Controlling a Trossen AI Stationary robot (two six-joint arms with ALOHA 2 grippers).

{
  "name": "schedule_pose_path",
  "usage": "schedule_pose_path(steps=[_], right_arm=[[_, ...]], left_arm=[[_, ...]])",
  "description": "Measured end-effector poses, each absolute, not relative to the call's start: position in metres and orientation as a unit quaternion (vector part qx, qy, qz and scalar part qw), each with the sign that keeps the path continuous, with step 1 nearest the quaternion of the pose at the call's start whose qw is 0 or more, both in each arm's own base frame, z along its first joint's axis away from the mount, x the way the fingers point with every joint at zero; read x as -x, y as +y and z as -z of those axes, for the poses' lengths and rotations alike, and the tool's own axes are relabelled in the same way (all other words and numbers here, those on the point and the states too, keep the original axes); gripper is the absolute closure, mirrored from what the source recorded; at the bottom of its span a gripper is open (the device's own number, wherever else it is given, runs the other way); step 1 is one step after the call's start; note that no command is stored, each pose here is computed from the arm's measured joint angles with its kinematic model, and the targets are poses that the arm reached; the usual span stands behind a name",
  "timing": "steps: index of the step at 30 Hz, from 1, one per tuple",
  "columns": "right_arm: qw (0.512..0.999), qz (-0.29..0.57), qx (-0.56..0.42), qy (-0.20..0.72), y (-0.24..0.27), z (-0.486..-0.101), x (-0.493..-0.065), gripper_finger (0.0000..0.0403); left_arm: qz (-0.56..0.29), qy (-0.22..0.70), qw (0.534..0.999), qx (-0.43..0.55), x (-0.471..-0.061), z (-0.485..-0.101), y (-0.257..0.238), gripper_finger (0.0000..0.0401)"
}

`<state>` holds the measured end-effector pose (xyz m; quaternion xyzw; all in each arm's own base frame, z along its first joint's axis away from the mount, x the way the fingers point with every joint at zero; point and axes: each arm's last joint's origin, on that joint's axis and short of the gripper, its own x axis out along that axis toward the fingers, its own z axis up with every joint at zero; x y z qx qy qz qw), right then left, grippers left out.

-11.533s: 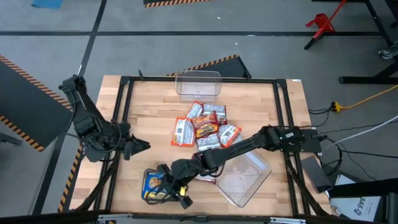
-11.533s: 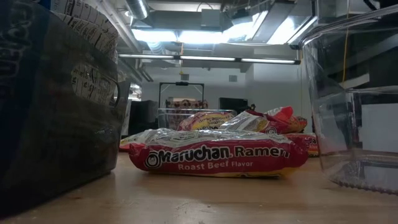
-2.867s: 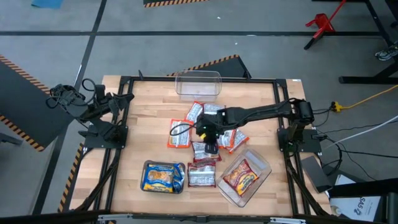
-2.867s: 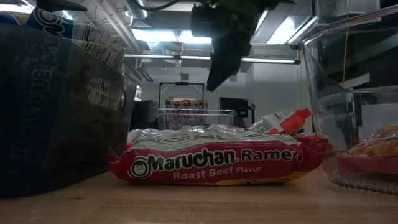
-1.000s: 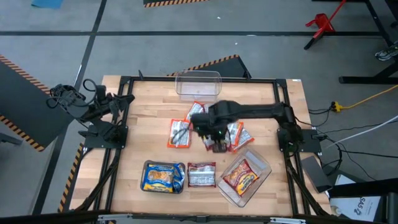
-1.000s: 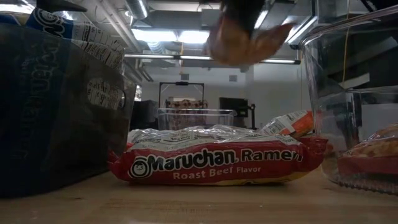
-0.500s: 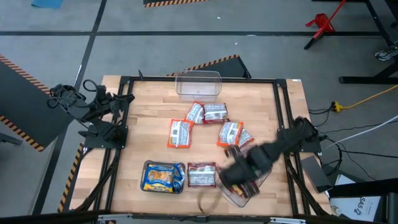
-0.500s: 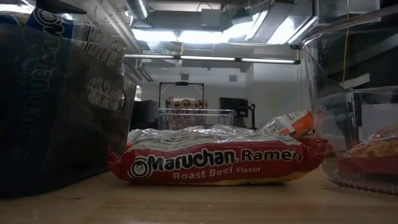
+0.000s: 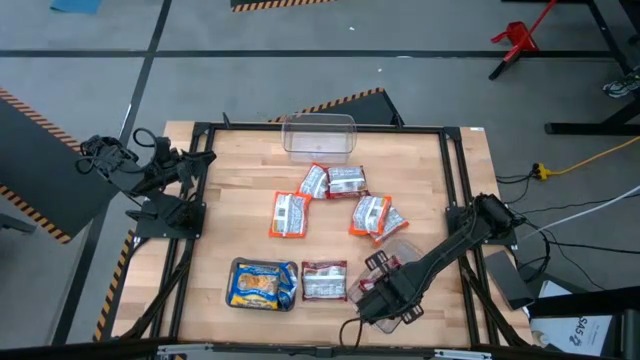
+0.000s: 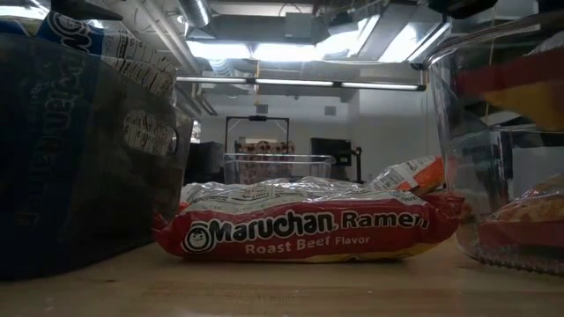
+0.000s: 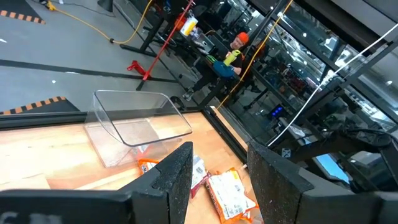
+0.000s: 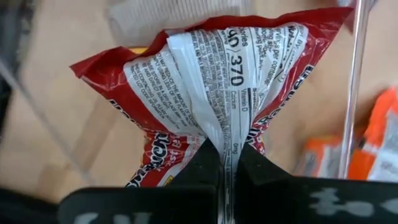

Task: Sort Maruchan noodles
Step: Put the red noodle into the bottom transparent bin

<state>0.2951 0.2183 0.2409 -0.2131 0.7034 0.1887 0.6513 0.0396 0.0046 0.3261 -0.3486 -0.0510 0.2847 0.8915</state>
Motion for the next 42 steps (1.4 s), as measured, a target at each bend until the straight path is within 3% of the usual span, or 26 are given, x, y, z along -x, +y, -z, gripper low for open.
schedule_pose_path(steps=[9,20,25,28,32,42], right_arm=[[0.657,-0.243,0.201,0.685,0.225,-0.237,-0.298,0.0375],[0.661,-0.209,0.18,0.698,0.221,-0.237,-0.298,0.0237],[0.693,-0.207,0.126,0.679,0.217,-0.267,-0.292,0.0214],[0.726,-0.193,0.091,0.653,0.216,-0.285,-0.289,0.0229],[0.733,-0.172,0.092,0.652,0.214,-0.285,-0.288,0.0282],[0.688,-0.183,0.081,0.697,0.211,-0.223,-0.28,0.0396]], left_arm=[[-0.291,-0.056,0.89,0.347,-0.039,-0.326,0.005,0.0254],[-0.302,-0.06,0.888,0.342,-0.039,-0.326,0.006,0.0254],[-0.3,-0.058,0.889,0.342,-0.039,-0.326,0.005,0.0254],[-0.296,-0.055,0.89,0.342,-0.039,-0.326,0.005,0.0254],[-0.297,-0.053,0.891,0.339,-0.039,-0.325,0.005,0.0254],[-0.3,-0.049,0.893,0.332,-0.039,-0.324,0.006,0.0254]])
